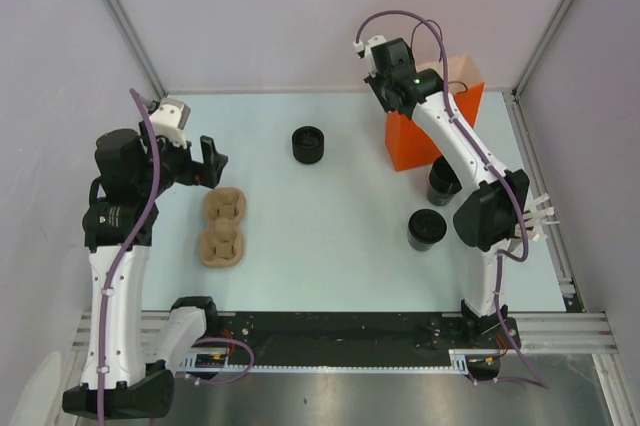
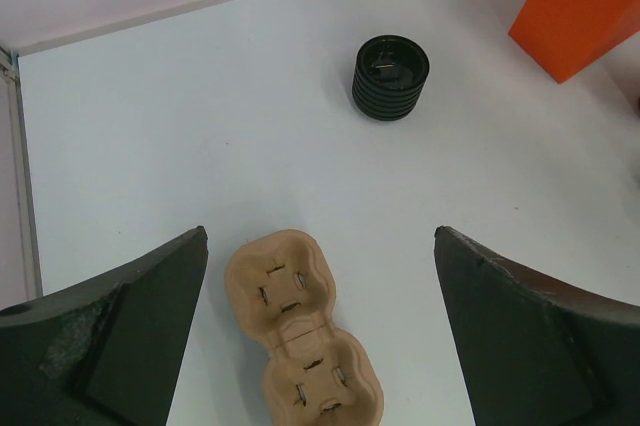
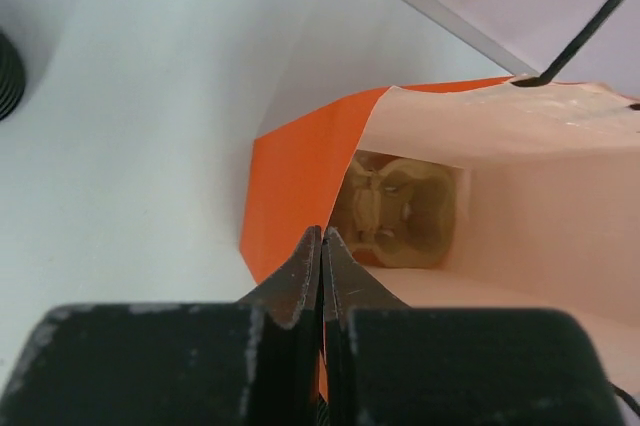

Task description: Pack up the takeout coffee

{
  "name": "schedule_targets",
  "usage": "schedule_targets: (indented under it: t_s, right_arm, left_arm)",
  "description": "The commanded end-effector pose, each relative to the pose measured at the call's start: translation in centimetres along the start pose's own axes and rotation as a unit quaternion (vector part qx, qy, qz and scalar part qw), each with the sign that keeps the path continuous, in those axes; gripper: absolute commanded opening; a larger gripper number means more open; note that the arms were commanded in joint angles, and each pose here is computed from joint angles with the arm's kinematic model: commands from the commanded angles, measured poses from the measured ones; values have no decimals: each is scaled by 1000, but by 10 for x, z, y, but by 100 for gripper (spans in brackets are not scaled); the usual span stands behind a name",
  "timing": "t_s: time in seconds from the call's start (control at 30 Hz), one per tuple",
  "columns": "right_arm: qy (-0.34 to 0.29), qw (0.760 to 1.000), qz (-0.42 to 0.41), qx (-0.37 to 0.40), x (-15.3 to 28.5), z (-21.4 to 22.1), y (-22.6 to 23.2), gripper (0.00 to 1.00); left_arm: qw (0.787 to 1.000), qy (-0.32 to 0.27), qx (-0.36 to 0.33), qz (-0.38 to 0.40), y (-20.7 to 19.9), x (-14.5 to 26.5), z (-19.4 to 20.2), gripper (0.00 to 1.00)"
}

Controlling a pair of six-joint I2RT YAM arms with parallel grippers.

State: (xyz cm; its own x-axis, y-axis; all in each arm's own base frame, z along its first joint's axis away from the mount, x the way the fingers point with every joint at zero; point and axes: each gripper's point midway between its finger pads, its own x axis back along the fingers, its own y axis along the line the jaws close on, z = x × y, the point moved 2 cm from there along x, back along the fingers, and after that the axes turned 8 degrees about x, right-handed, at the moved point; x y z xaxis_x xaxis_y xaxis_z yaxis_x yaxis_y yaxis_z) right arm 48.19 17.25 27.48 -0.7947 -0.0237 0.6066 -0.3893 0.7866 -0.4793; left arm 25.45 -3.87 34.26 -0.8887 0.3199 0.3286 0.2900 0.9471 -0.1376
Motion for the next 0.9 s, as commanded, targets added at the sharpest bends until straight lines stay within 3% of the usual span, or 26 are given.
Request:
schedule_targets:
  t_s: [0.0,0.37,0.87]
  right_arm:
    - [-48,999,-14,21,47,-18,4,0]
    - [-109,986,-105,74,110,-31,52,0]
    - [-163,947,-219,168,176,-17,165,0]
  left_arm:
    - [1000,-20,6,6,-3,4,-7,100]
    - [1000,-21,10,10,-3,5,-6,100]
    - [999,-27,17,10,-2,7,-7,100]
